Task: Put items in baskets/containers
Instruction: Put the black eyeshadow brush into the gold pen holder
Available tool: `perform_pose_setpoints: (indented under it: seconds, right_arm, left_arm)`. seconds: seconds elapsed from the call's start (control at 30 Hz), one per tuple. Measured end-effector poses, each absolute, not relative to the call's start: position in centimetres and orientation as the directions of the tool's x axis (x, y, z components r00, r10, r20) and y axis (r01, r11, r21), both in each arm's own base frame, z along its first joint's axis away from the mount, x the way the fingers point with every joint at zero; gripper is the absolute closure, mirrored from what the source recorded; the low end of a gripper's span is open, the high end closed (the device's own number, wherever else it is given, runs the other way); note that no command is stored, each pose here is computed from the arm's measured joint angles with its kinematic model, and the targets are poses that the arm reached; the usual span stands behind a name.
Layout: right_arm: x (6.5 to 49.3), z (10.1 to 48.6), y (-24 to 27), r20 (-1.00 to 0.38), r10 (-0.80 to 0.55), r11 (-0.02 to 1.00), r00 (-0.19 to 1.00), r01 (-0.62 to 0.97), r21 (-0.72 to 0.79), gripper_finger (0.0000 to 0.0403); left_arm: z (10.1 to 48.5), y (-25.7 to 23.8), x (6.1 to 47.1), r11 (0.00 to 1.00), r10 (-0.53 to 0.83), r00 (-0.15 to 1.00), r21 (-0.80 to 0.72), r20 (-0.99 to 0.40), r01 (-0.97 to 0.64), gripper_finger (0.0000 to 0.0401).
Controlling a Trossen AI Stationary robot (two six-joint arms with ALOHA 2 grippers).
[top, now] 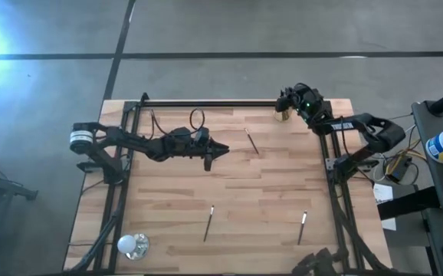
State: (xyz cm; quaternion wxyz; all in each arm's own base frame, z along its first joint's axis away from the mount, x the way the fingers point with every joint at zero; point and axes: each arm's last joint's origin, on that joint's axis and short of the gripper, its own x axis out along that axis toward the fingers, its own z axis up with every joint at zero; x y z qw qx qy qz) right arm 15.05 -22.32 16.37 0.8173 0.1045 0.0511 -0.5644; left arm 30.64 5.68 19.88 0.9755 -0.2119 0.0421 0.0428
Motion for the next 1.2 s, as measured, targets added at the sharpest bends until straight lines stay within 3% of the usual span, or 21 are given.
perform_pose_setpoints:
  seconds: [0.17,0.3,0.43,0.57,0.7,0.9,1.2]
  right_arm:
    - [14.8,17.6,-22.0,-0.278,-0.894,0.332,0.351,0.936,0.115,0.0303]
    - [14.4,19.2,-20.6,-0.372,-0.820,0.421,0.435,0.899,0.121,0.0296]
    - [14.3,19.8,-17.1,-0.407,-0.726,0.560,0.555,0.820,0.119,0.0329]
    - [14.5,18.5,-12.6,-0.397,-0.615,0.685,0.681,0.711,0.160,0.0383]
    - [14.5,17.1,-8.4,-0.322,-0.507,0.777,0.800,0.585,0.230,0.0391]
    - [13.9,15.9,-4.3,-0.214,-0.416,0.855,0.884,0.461,0.239,0.0394]
    - [13.2,15.3,-2.5,-0.162,-0.388,0.884,0.907,0.416,0.212,0.0394]
  left_arm:
    - [19.9,5.7,30.6,0.906,0.065,0.993,-0.412,-0.101,-0.101,0.0330]
    - [19.6,5.7,30.6,0.898,0.065,0.989,-0.424,-0.129,-0.114,0.0330]
    - [19.4,5.5,31.2,0.888,0.063,0.966,-0.427,-0.251,-0.169,0.0332]
    - [19.4,4.1,32.0,0.888,0.086,0.882,-0.366,-0.463,-0.279,0.0350]
    - [19.9,2.0,32.3,0.864,0.105,0.796,-0.341,-0.596,-0.370,0.0380]
    - [20.2,-2.3,31.6,0.754,0.116,0.651,-0.360,-0.750,-0.550,0.0396]
    - [20.9,-8.6,31.5,0.499,0.103,0.480,-0.372,-0.871,-0.782,0.0348]
